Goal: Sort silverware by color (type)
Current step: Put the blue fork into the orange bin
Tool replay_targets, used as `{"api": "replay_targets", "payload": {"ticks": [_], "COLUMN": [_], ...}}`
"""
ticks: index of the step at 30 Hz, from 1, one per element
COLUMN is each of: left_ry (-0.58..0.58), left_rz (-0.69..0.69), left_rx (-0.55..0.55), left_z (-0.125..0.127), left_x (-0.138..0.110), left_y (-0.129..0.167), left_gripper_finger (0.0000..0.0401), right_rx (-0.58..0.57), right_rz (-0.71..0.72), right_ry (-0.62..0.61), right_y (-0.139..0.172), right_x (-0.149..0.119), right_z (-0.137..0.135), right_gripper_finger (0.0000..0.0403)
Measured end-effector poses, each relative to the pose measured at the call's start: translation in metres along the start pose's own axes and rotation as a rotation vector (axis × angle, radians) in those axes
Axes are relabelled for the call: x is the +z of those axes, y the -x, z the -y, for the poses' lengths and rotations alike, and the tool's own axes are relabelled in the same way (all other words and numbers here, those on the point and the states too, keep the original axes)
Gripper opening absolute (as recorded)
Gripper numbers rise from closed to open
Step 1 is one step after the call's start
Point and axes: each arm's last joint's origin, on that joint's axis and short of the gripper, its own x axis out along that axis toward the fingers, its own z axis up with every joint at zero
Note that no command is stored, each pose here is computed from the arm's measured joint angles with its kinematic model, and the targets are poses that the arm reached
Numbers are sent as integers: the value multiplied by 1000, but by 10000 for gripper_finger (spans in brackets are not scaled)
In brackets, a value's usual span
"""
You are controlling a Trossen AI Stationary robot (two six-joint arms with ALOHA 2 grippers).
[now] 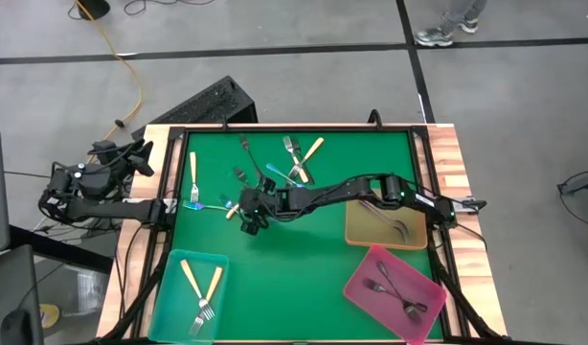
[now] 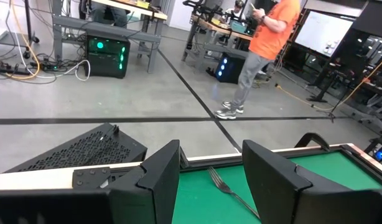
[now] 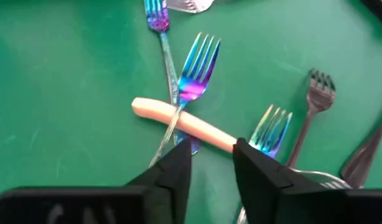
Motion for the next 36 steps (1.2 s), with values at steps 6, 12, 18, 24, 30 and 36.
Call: {"api": "replay_targets", "payload": {"ticks": [6,12,18,24,30,36], "left_ry": [0,0,-1,-1,-1,-1], "left_rz": [0,0,0,0,1,0], "left_rx": [0,0,0,0,1,0], "left_z": [0,0,0,0,0,0], "left_x": [0,0,0,0,0,0], "left_y": [0,0,0,0,0,0], "left_gripper_finger": [158,158,158,158,158,158], "right_rx": [11,7,33,36,34,44], "right_rz": [4,-28,-22,-27,-17,28], "right_ry": [-6,-10,-26,-23,-9,12], "right_y": [0,-15,-29,-36,-29,-14], "right_x": [1,-15,-27,-34,-27,-11], "right_z": [0,-3,-11,-13,-12,-13], "right_gripper_finger": [215,232,228,228,228,227]}}
